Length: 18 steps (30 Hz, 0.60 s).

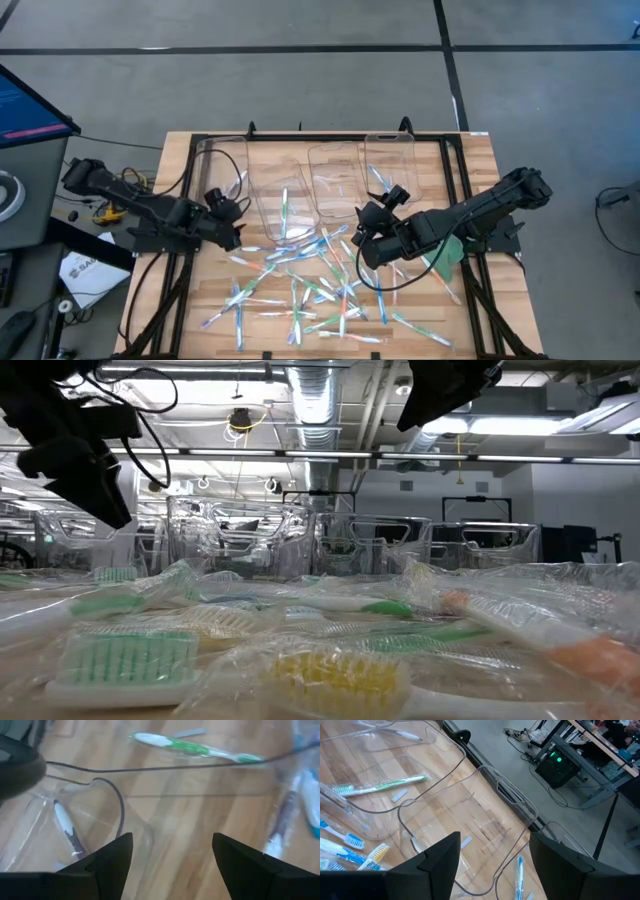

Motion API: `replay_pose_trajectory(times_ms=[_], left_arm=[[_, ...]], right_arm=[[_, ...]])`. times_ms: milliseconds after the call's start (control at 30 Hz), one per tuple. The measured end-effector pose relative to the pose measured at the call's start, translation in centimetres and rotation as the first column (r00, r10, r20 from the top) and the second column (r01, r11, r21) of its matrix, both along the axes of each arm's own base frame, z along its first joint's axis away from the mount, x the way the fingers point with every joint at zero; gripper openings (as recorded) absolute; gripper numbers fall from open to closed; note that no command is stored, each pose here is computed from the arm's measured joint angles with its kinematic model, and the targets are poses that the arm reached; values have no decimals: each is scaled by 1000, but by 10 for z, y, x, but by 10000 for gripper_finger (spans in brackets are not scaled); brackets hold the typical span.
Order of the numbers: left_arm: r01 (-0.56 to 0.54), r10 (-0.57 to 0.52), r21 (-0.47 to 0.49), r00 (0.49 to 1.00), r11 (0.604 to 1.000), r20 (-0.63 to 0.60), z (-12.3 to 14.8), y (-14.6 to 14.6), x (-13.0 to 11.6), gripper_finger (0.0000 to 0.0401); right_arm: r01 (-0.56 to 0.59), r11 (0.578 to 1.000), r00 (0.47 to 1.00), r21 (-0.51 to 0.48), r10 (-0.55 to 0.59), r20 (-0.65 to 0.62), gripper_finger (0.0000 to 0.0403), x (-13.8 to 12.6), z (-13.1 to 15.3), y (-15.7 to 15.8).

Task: Pick & Place Toothbrushes
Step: Adjust the left transparent bin, then put the orange toothbrush into the middle right transparent bin

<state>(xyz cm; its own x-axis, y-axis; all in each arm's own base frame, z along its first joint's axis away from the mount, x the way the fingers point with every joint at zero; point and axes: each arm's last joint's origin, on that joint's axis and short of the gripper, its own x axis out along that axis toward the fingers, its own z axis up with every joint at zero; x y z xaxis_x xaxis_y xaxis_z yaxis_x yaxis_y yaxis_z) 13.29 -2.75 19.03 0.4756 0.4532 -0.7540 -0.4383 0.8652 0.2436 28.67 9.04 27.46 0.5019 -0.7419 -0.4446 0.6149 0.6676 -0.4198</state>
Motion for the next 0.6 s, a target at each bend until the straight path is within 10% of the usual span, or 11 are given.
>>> replay_pose_trajectory(times_ms=[267,600], left_arm=[[-88,87,15,996,996,8,0,9,0,269],[96,-79,-117,987,988,139,24,-20,9,269]], right_arm=[[0,1000,1000,0,0,0,232,0,0,0],[0,1000,1000,0,0,-1,232,0,0,0]])
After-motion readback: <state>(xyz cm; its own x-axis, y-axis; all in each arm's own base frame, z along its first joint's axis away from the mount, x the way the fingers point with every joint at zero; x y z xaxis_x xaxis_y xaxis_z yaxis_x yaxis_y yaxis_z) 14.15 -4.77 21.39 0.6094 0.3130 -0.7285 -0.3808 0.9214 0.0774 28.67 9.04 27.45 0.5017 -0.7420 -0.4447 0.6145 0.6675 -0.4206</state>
